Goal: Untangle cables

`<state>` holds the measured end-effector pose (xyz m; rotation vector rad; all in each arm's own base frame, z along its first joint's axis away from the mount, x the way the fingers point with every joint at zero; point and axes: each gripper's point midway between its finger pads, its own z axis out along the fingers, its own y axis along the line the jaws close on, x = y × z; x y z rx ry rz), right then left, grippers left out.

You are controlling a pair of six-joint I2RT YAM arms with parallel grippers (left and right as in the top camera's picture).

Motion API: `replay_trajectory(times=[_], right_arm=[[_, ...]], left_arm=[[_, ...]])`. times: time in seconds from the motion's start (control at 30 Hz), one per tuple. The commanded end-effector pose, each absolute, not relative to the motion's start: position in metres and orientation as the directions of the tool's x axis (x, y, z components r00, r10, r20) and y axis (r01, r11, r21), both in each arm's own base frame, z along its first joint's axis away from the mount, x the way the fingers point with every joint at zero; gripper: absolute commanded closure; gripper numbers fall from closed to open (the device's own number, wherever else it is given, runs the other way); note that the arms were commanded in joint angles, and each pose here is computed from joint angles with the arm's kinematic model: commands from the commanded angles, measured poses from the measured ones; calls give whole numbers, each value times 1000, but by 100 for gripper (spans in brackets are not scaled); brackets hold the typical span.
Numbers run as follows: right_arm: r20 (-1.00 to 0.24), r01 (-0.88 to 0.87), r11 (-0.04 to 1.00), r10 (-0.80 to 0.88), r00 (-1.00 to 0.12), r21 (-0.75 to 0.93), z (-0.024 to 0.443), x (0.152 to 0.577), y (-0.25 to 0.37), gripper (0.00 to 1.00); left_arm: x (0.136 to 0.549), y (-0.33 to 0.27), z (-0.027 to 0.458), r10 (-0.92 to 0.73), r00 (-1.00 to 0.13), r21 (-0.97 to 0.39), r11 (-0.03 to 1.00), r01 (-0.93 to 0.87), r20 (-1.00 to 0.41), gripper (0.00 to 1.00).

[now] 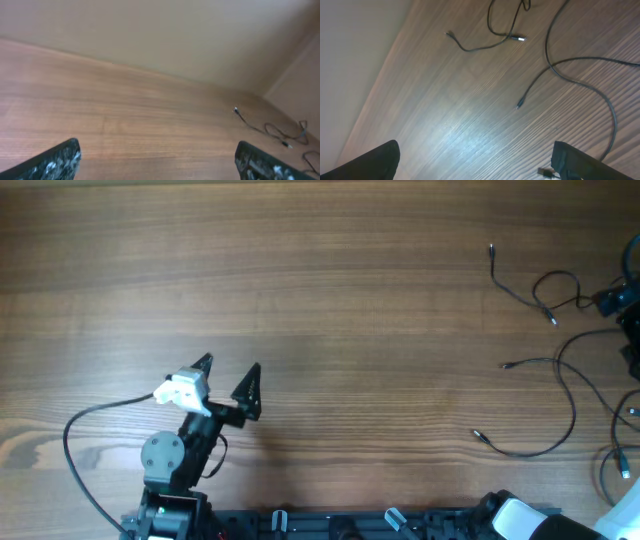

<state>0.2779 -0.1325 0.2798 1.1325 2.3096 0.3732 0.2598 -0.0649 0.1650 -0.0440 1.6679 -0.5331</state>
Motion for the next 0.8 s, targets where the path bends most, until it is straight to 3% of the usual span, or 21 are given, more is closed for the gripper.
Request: replay_trajectory(times=[0.0, 0.2, 0.5, 0.77], right_arm=[[-350, 641, 609, 793, -499, 467, 283, 279, -132, 0], [-351, 640, 610, 793, -499, 467, 283, 279, -132, 0], [-350, 641, 609, 793, -499, 467, 283, 279, -132, 0], [-350, 641, 609, 793, -499, 467, 283, 279, -132, 0]], left_arm=[[258, -46, 158, -373, -163, -399, 900, 178, -914, 0], [248, -29, 129, -419, -244, -444, 894, 54, -874, 0], [245, -21, 156, -397, -118, -407, 910, 77, -910, 0], [245, -19, 157, -397, -108, -405, 912, 68, -911, 0]])
